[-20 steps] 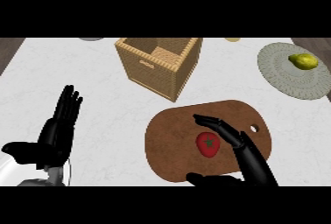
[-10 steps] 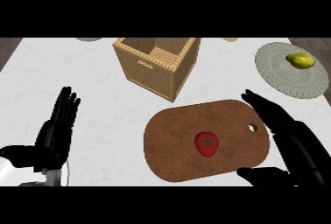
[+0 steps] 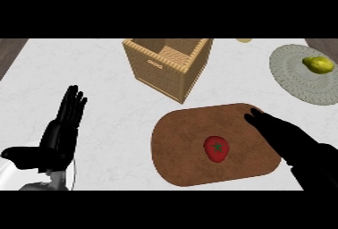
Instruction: Pick the tomato from the cutting board and place it in the basket
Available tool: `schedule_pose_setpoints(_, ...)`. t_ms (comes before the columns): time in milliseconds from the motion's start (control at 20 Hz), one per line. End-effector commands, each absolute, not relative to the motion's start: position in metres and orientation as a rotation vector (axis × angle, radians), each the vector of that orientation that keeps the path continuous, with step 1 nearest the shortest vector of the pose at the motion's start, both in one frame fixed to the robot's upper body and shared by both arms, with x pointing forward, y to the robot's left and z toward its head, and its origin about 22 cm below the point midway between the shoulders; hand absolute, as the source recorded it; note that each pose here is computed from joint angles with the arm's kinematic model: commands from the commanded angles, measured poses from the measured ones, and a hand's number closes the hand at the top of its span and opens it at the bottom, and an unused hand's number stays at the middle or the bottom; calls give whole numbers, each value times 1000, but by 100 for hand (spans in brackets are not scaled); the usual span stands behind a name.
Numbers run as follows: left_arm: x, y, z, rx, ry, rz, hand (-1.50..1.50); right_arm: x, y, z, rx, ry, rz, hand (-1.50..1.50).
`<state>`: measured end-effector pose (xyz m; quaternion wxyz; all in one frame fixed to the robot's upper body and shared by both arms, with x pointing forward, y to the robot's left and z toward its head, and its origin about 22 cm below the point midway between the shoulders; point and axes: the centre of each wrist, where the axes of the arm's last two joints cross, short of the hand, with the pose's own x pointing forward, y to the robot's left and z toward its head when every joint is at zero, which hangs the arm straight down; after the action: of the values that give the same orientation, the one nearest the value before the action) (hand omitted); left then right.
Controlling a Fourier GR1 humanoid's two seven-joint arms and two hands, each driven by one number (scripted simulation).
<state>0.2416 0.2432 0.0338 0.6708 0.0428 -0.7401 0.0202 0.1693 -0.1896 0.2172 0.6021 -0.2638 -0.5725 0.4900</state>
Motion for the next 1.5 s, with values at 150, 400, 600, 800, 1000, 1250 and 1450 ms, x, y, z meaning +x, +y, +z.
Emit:
schedule_pose_setpoints(150,239,239,31,89,-1667,43,0,174,-175,237,-738,-1153,1171,-150)
schedule_pose_setpoints(400,246,234,23,70,-1666,55,0,191,-167,220,-773,-1080,1178,-150)
schedule_pose_setpoints(600,248,234,35,104,-1679,40,0,189,-159,191,-740,-1065,1174,-150)
schedule_pose_setpoints(800,239,225,41,93,-1677,48,0,183,-149,179,-715,-1092,1170,-150)
schedule_pose_setpoints(1000,242,235,21,80,-1662,50,0,200,-142,163,-695,-1113,1156,-150)
schedule_pose_setpoints(1250,241,254,30,82,-1664,53,0,193,-152,139,-700,-1117,1182,-150)
schedule_pose_setpoints(1450,247,236,33,102,-1671,61,0,202,-138,138,-758,-1131,1165,-150)
